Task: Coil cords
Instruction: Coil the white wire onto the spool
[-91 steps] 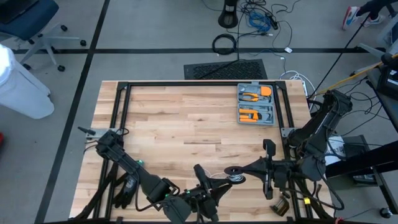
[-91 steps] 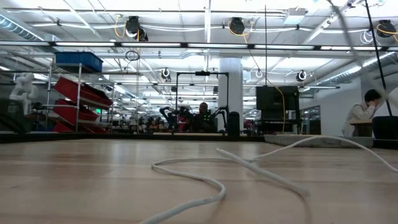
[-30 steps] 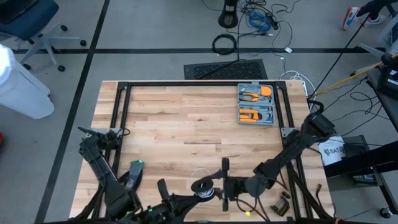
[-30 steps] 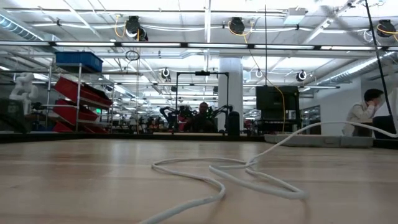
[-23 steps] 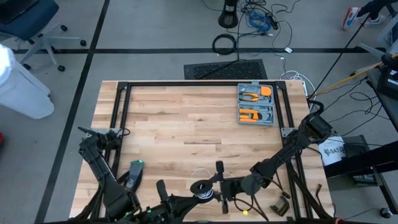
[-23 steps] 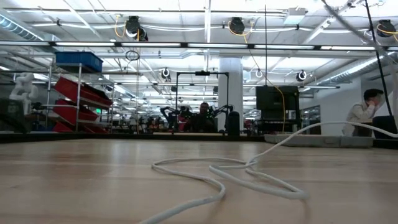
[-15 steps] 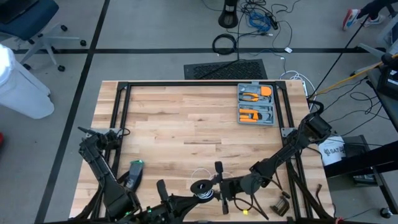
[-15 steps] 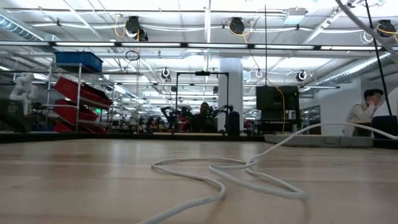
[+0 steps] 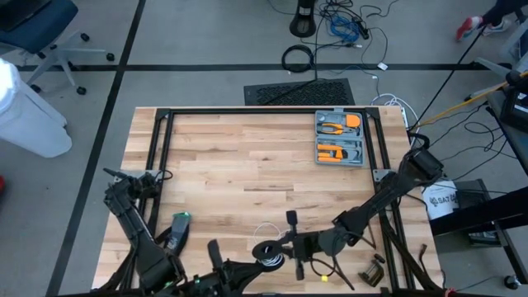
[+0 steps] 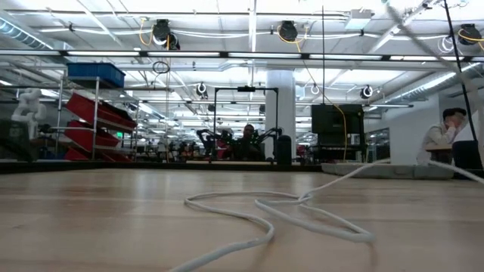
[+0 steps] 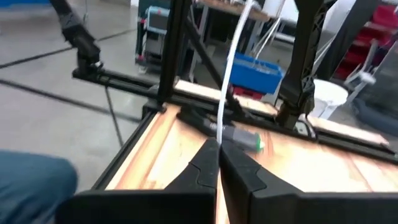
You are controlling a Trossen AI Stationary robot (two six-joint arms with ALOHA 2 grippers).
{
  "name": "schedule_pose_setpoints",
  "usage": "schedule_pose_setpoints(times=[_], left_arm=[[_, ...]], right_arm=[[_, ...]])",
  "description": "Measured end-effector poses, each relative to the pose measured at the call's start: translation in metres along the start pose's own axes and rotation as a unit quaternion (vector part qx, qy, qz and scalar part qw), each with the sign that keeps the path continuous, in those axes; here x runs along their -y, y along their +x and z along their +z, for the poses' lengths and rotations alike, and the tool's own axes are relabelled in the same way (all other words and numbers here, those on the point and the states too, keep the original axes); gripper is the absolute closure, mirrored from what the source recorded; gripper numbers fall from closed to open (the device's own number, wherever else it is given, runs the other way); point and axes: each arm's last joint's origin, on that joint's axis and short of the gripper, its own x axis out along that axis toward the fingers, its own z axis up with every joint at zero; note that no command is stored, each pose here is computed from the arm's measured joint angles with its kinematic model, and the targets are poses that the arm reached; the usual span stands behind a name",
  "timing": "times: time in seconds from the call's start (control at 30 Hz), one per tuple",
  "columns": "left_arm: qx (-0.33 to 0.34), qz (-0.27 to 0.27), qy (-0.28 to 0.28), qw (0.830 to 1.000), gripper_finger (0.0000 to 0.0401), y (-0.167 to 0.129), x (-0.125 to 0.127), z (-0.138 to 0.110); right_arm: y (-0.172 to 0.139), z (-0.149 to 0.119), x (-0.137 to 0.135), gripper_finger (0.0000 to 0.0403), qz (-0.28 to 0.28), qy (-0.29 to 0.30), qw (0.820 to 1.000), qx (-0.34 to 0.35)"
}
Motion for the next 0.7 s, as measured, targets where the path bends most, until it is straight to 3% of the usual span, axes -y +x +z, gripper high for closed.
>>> schedule_pose_setpoints(times=[0.23, 0.5, 0.7], left_arm=[[0.006, -0.013, 0.026, 1.0, 0.0395, -0.011, 0.005, 0.001], [-0.012, -0.032, 0.103, 0.994, 0.0395, -0.017, 0.012, -0.01], [-0.021, -0.039, 0.087, 0.995, 0.0395, -0.01, 0.011, -0.014]], right_arm=[[-0.047, 0.028, 0.003, 0.0402, 0.027, 0.021, 0.998, -0.052], [-0.094, 0.056, -0.009, 0.0403, 0.019, 0.021, 0.999, -0.016], [-0.107, 0.069, -0.018, 0.0403, 0.035, 0.014, 0.999, 0.005]])
